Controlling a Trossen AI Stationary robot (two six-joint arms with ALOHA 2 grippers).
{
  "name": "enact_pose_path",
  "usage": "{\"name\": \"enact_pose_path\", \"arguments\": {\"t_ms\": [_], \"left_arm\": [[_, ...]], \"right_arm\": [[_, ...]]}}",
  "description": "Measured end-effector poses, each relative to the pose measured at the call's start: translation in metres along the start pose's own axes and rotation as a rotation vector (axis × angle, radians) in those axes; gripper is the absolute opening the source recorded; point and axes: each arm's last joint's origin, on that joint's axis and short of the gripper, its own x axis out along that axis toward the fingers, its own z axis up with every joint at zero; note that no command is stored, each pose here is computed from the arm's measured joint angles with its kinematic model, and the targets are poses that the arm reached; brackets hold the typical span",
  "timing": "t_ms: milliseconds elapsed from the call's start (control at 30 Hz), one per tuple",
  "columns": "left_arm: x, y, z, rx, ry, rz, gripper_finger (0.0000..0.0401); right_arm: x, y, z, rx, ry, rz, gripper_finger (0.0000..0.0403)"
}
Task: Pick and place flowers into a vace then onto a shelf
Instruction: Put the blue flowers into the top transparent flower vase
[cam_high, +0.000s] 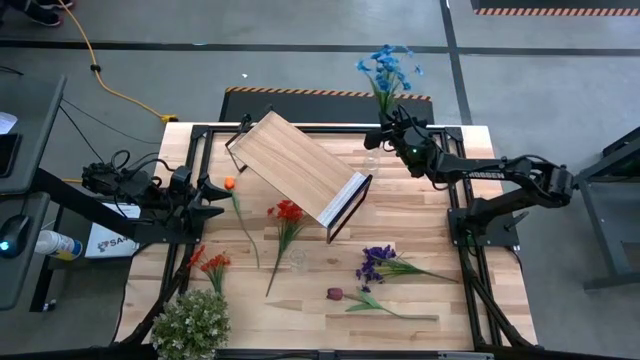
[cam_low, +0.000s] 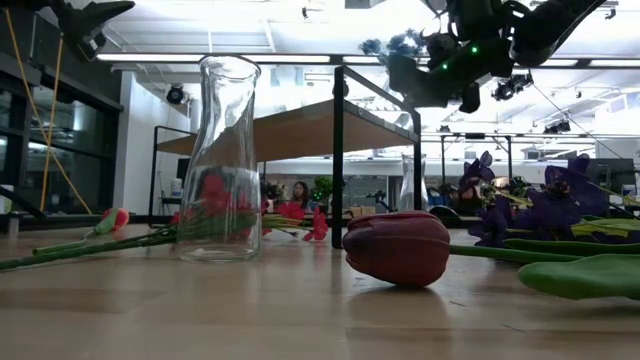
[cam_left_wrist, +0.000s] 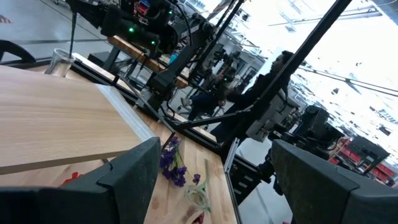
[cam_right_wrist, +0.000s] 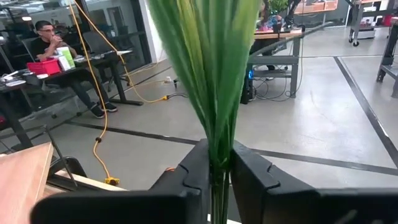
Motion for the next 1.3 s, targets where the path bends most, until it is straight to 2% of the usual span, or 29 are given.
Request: {"name": "enact_pose_path", "arguments": {"t_ms": [167,733,1033,1300], "left_arm": [[0.000,0.000,0.000,0.000,0.000,0.001,0.0337],[0.000,0.000,0.000,-0.001,0.000,0.000,0.0337],[0.000,0.000,0.000,-0.001,0.000,0.000,0.0337],[0.000,0.000,0.000,-0.001,0.000,0.000,0.0337]], "right_arm": [[0.000,0.000,-0.001,-0.004,0.007,-0.001,0.0065],[0.000,0.000,-0.006,0.001,0.058,0.047,0.0067],[-0.001,-0.002,-0.016,-0.021,0.155,0.027,0.0067],[-0.002,-0.002,-0.017,-0.018,0.172,0.061,0.0071]]}}
